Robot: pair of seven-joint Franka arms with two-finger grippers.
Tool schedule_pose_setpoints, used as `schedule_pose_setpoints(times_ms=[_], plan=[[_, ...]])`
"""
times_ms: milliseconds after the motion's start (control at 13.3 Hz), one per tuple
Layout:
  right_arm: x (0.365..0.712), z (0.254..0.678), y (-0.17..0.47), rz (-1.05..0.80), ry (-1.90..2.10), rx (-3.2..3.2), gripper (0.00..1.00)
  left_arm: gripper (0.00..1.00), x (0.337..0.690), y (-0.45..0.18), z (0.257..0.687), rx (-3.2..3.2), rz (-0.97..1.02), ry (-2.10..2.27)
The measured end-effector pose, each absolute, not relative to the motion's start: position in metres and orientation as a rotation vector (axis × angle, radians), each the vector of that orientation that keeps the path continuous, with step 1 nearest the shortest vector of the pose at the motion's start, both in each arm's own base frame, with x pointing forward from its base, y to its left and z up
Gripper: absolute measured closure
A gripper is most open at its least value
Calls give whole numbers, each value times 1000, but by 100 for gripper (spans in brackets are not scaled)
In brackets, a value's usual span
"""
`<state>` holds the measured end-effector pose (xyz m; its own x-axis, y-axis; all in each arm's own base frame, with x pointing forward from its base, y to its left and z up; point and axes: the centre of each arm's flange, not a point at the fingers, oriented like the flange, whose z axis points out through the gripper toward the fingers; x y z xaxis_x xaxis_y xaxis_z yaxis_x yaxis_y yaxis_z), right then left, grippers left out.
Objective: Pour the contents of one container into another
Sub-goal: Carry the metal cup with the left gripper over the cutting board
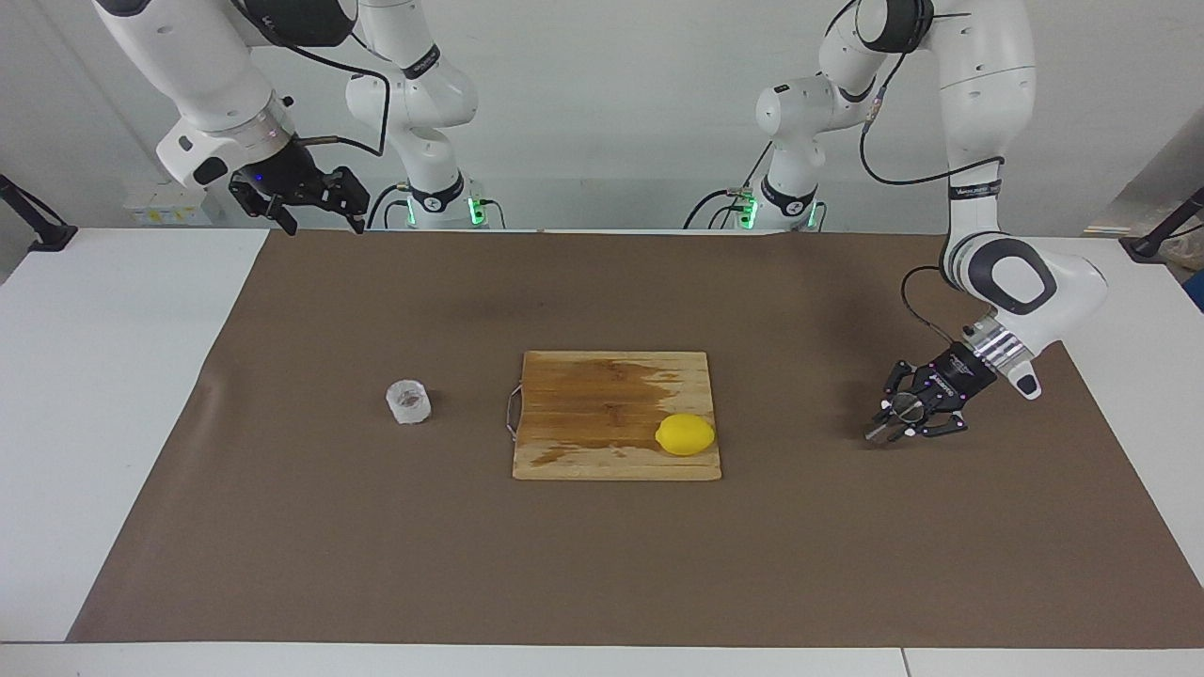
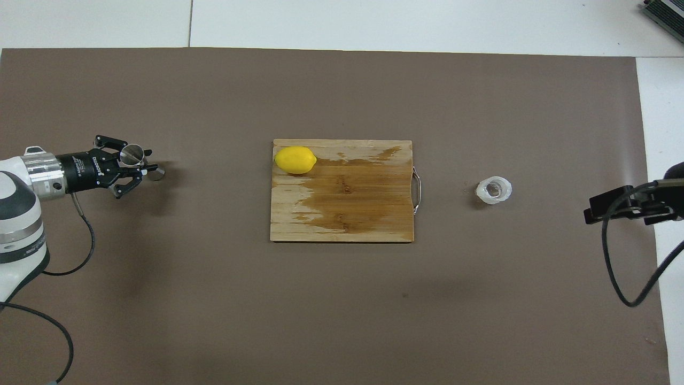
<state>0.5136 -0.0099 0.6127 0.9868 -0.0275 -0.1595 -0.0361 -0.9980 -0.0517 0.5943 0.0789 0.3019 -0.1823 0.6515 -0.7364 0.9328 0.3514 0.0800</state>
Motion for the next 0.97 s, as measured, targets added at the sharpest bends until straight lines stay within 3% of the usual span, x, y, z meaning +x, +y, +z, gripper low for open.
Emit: schedule_pose_setpoints(times_ms=[225,525,975], plan=[[514,613,-10,246,49,-3077,0,89,597,67,329,1400,-488,1875],[514,613,-10,246,49,-3077,0,89,602,-24,369,1443,-514,1841],[514,613,-10,246,49,-3077,0,89,586,-161,384,1421,-624,1766]])
